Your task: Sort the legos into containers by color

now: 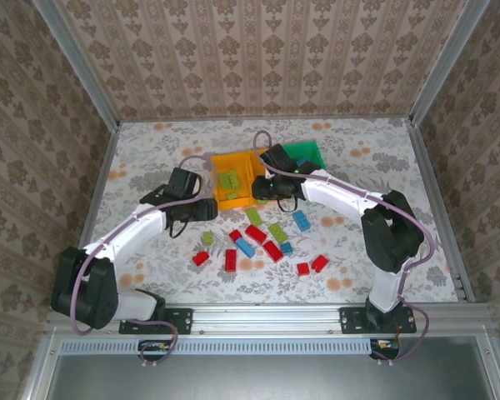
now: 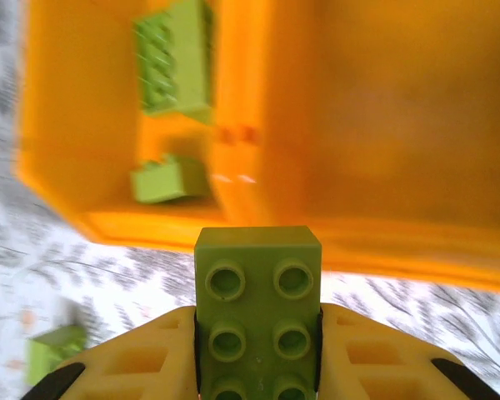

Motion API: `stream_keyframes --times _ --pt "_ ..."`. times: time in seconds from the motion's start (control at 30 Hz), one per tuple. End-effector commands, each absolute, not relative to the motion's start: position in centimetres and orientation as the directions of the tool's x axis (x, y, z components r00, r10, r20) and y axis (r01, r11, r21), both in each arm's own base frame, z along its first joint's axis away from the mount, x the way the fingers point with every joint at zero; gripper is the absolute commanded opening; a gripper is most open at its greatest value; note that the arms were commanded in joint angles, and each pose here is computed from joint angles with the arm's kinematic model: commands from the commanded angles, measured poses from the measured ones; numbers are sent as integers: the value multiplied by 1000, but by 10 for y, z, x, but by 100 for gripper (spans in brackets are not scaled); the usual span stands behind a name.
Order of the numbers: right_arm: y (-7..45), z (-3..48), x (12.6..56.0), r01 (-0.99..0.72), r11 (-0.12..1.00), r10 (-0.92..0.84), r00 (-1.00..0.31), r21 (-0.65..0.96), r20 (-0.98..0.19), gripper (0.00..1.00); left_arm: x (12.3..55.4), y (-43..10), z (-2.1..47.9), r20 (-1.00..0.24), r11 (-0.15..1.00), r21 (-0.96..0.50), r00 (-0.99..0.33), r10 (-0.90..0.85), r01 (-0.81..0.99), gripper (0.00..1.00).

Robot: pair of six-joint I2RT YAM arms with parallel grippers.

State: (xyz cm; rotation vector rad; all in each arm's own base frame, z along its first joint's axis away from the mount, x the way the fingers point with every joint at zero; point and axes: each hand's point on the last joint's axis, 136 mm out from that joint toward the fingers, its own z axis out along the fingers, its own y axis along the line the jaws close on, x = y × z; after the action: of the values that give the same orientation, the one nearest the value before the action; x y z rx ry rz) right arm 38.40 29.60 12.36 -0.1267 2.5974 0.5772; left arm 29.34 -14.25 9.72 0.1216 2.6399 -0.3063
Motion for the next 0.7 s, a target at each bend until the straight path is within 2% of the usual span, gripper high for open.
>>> stream_keyframes --times 0.0,0.23,0.5,0.6,0.67 --pt "336 151 399 -246 822 41 -874 514 -484 24 266 -144 81 -390 971 -194 -919 50 136 72" --pt "362 151 431 -229 800 76 -878 554 -472 26 241 -143 59 -314 974 -202 -949 33 101 70" --pt "365 134 460 -177 826 120 -873 536 -472 38 241 -153 49 -290 966 -240 -957 22 95 69" --pt "363 132 463 -175 833 115 -873 524 -474 51 244 -156 49 -293 964 -245 -956 25 100 68" --pt "361 134 463 -172 840 116 -871 515 -478 55 244 -158 46 -285 964 -248 -958 26 100 67"
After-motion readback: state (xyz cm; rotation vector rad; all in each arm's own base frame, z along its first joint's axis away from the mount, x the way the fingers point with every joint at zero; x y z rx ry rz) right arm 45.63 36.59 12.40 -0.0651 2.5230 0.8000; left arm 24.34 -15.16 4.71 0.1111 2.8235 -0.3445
